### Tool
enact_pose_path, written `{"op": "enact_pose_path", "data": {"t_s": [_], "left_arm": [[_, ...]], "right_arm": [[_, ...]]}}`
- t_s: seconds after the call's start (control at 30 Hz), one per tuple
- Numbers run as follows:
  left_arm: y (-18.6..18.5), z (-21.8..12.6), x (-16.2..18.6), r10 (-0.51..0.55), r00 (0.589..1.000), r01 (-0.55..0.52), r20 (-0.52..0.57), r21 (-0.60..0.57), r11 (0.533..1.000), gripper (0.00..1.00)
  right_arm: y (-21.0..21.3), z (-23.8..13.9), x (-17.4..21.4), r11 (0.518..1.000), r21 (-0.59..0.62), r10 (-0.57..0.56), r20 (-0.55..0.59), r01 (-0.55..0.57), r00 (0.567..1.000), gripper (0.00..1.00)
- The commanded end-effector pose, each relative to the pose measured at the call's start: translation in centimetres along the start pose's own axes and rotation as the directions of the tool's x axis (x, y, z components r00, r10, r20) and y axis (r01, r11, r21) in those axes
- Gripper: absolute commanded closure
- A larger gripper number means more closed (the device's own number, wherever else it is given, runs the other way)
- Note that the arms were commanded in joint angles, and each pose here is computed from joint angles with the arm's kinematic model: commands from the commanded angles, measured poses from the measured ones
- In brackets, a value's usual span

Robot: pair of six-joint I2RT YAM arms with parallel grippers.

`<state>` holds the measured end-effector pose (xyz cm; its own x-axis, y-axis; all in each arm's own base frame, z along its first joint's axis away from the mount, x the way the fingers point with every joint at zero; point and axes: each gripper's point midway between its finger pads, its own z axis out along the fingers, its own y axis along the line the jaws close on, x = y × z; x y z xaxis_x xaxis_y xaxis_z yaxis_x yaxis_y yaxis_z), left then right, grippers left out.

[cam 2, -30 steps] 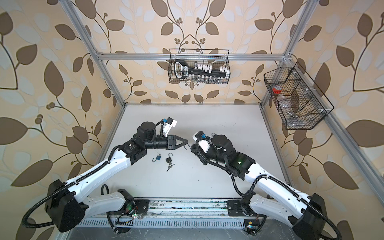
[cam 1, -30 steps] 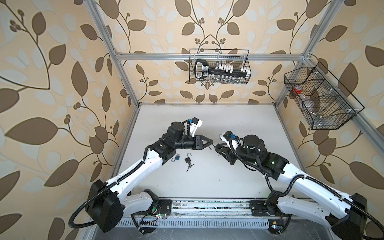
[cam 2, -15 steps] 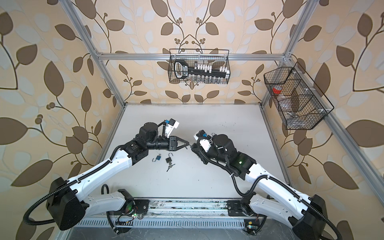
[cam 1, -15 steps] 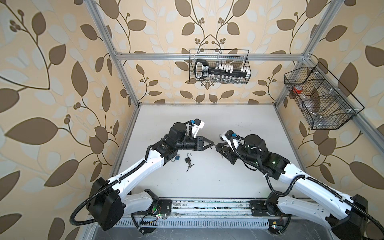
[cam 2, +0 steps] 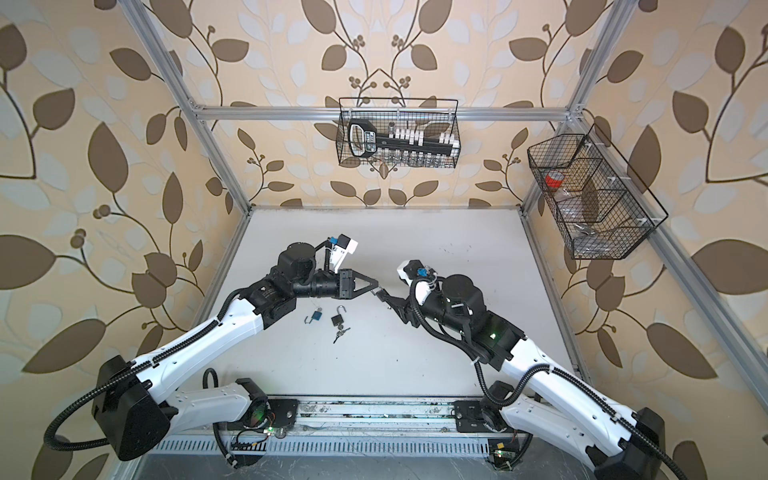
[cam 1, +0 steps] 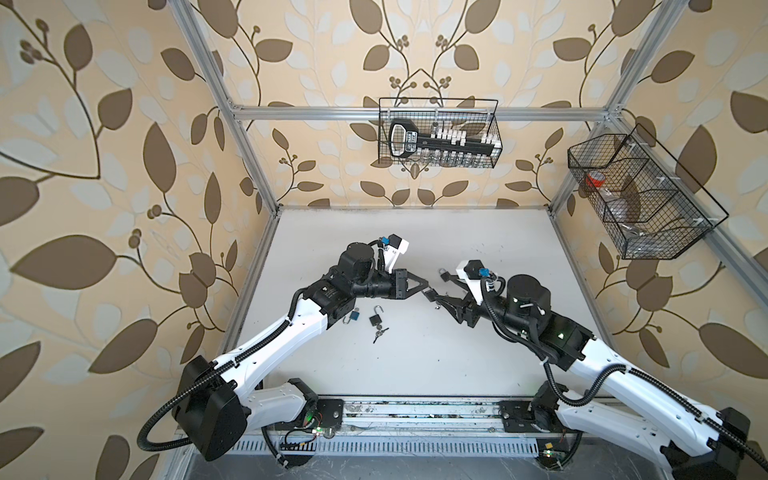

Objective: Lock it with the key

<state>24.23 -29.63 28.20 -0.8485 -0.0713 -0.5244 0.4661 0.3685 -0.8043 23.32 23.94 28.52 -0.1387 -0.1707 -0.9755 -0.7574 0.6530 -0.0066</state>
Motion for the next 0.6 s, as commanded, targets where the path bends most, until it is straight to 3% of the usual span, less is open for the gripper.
{"op": "enact_pose_path", "data": {"t_s": [0.0,0.13,0.3,0.57], "left_arm": [[-3.9,-2.4,-3.0,0.063,0.989,-0.068,0.131,0.031,0.997,1.00],[-4.4,-3.2,-3.6,0.060,0.982,-0.065,0.181,0.022,0.998,1.00],[-5.5,-3.6,-4.0,0.067,0.977,-0.079,0.202,0.056,0.995,1.00],[-6.2,-3.5,-3.8,0.057,0.981,-0.076,0.188,0.099,0.992,1.00]], "right_arm": [[-0.8,-0.7,-1.4,0.997,0.056,-0.052,0.147,0.044,0.988,0.28],[-0.1,-1.0,-2.4,0.996,0.030,-0.092,0.226,0.087,0.970,0.27],[1.6,0.7,-3.0,0.991,-0.080,-0.085,0.233,0.106,0.969,0.35],[1.5,3.2,-3.1,0.992,-0.102,-0.055,0.196,0.076,0.979,0.53]]}}
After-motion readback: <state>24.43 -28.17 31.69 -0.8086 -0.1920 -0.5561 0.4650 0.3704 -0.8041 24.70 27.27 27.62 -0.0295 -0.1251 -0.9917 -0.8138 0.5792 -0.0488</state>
